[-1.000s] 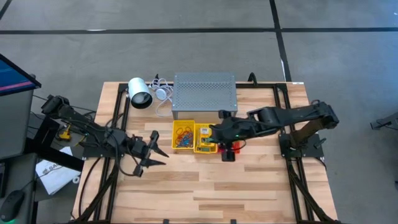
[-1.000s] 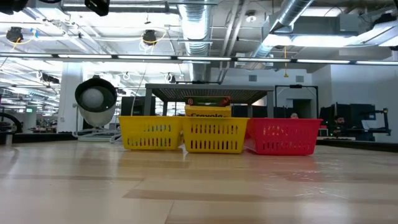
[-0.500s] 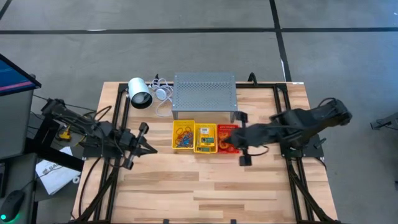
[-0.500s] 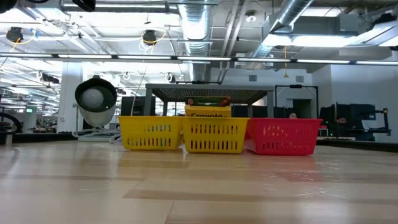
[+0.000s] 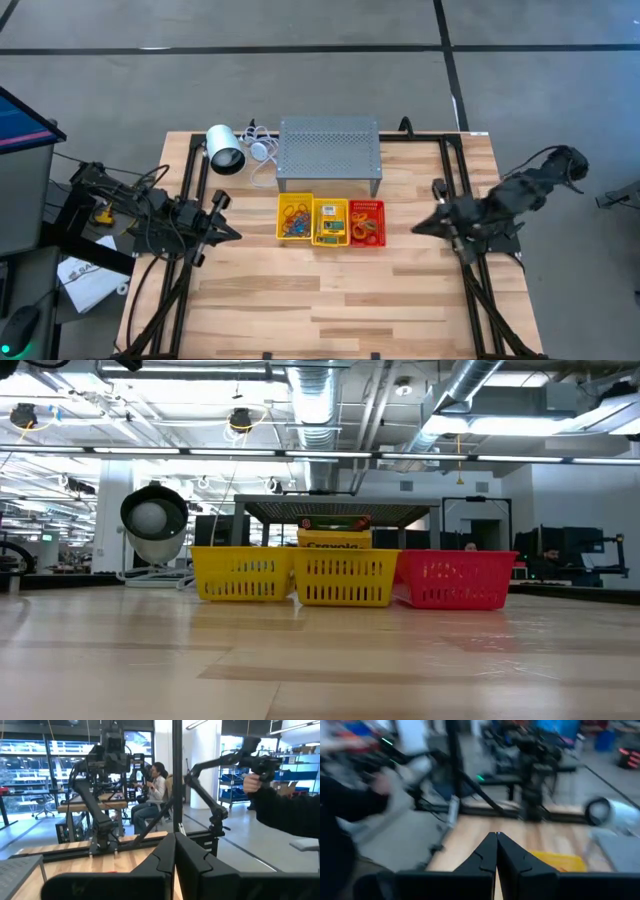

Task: Pick & Place Office Desk Supplies
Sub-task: Put the red basket with spring keychains on the shelf

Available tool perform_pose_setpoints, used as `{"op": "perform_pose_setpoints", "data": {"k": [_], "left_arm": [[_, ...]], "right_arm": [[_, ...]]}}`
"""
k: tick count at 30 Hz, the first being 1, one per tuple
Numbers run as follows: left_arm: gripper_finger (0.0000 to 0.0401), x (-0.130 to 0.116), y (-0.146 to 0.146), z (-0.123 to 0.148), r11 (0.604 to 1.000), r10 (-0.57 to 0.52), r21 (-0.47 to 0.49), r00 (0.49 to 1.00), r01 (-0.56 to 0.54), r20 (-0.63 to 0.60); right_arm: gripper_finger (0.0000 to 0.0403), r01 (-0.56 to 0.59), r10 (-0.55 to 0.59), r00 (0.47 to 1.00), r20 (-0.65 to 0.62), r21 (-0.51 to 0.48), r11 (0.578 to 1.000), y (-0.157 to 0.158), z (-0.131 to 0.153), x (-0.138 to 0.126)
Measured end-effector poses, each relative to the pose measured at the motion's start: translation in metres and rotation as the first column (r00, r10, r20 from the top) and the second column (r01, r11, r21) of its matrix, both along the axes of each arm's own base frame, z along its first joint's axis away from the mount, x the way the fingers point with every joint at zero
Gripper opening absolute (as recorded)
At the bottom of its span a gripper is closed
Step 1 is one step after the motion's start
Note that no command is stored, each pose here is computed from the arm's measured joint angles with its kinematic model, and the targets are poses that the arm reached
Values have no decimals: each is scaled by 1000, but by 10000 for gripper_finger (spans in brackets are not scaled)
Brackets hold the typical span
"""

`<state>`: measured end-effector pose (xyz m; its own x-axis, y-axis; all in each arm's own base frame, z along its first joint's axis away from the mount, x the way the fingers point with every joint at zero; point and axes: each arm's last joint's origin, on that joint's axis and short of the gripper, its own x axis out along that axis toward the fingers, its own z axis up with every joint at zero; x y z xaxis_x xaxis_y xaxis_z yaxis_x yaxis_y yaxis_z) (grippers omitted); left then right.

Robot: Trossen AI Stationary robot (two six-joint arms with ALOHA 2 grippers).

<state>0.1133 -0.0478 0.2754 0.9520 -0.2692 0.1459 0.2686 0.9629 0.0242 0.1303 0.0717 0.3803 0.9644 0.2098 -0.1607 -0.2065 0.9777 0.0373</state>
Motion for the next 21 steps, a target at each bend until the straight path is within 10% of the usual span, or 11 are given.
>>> {"op": "perform_pose_setpoints", "data": {"k": [7, 21], "left_arm": [[1, 0, -1, -4, 999, -39, 21, 999, 40, -37], [3, 0, 0, -3, 998, -51, 22, 998, 52, -29]], "right_arm": [[0, -262, 245, 947, 206, 59, 963, -4, -32, -37], [0, -365, 350, 870, 348, -22, 931, -11, -98, -50]]}}
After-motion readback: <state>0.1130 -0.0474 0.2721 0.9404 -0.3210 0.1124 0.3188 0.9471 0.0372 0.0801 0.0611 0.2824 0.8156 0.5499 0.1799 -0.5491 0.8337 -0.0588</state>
